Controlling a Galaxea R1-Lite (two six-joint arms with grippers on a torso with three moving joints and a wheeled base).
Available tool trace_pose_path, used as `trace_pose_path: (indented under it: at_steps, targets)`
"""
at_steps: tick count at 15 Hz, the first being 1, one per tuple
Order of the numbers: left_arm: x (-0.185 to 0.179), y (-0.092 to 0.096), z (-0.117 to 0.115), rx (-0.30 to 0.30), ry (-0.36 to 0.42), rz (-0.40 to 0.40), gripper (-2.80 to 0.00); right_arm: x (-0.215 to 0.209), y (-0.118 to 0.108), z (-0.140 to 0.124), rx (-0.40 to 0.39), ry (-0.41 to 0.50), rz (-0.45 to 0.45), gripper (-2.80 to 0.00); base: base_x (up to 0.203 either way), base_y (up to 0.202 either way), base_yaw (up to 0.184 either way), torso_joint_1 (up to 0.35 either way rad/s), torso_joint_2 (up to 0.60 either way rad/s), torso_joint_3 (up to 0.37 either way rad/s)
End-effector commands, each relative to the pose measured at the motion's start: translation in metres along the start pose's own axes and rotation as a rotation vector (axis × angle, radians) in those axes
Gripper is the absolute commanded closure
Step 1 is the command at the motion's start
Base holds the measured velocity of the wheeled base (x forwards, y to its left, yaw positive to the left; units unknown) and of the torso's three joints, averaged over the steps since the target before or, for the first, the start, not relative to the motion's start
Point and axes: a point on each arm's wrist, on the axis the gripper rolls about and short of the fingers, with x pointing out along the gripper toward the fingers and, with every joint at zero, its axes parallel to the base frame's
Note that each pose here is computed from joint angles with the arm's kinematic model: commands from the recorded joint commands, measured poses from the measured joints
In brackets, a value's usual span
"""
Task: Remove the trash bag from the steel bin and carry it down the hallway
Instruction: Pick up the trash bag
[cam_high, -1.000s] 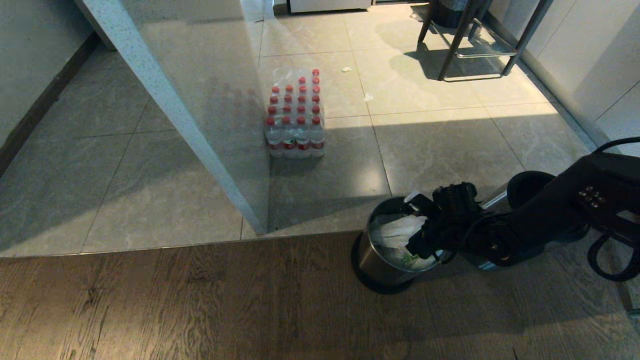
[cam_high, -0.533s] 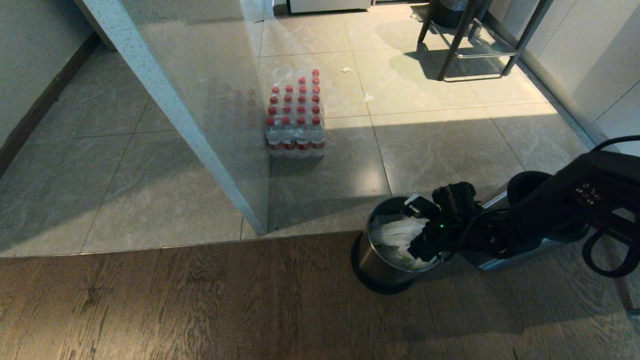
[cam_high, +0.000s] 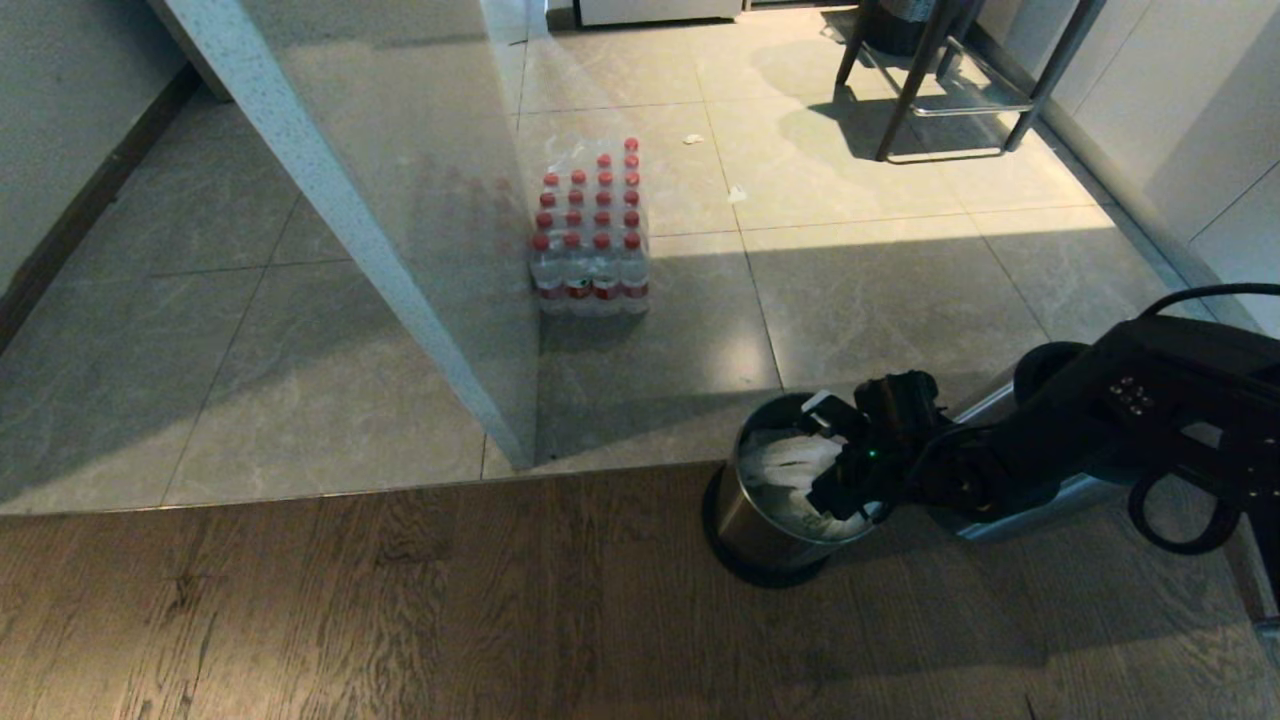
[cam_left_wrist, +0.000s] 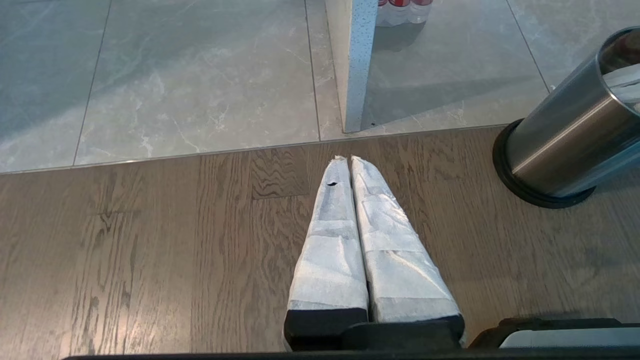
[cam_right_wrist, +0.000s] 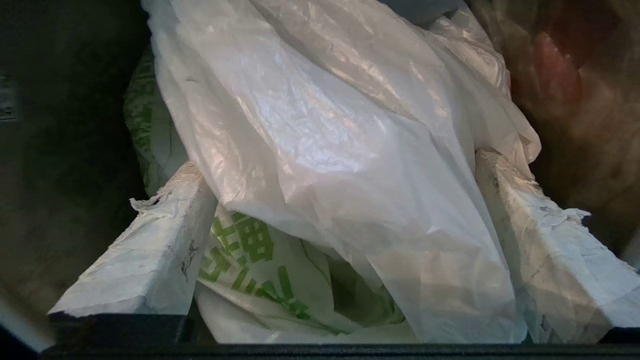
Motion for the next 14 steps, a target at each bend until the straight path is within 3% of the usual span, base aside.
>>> trace_pose_path:
  at_steps: [1, 4, 12, 13, 14]
  targets:
    - [0.000, 0.000, 0.000, 0.000, 0.000, 0.001, 0.00, 0.013, 0.002, -0.004, -0.005, 0.002, -0.001, -2.80, 0.000, 0.000, 0.000, 0.000, 0.00, 0.000]
    - [0.000, 0.000, 0.000, 0.000, 0.000, 0.000, 0.00, 0.032, 0.001, -0.001, -0.008, -0.032, -0.029, -2.80, 0.000, 0.000, 0.000, 0.000, 0.00, 0.000]
    - [0.000, 0.000, 0.000, 0.000, 0.000, 0.000, 0.00, 0.041, 0.004, -0.008, -0.034, -0.004, -0.045, -2.80, 0.000, 0.000, 0.000, 0.000, 0.00, 0.000]
    - [0.000, 0.000, 0.000, 0.000, 0.000, 0.001, 0.00, 0.040, 0.003, -0.006, -0.032, -0.010, -0.048, 0.00, 0.000, 0.000, 0.000, 0.000, 0.00, 0.000]
    - [0.000, 0.000, 0.000, 0.000, 0.000, 0.000, 0.00, 0.038, 0.003, -0.006, -0.028, -0.011, -0.049, 0.00, 0.000, 0.000, 0.000, 0.000, 0.00, 0.000]
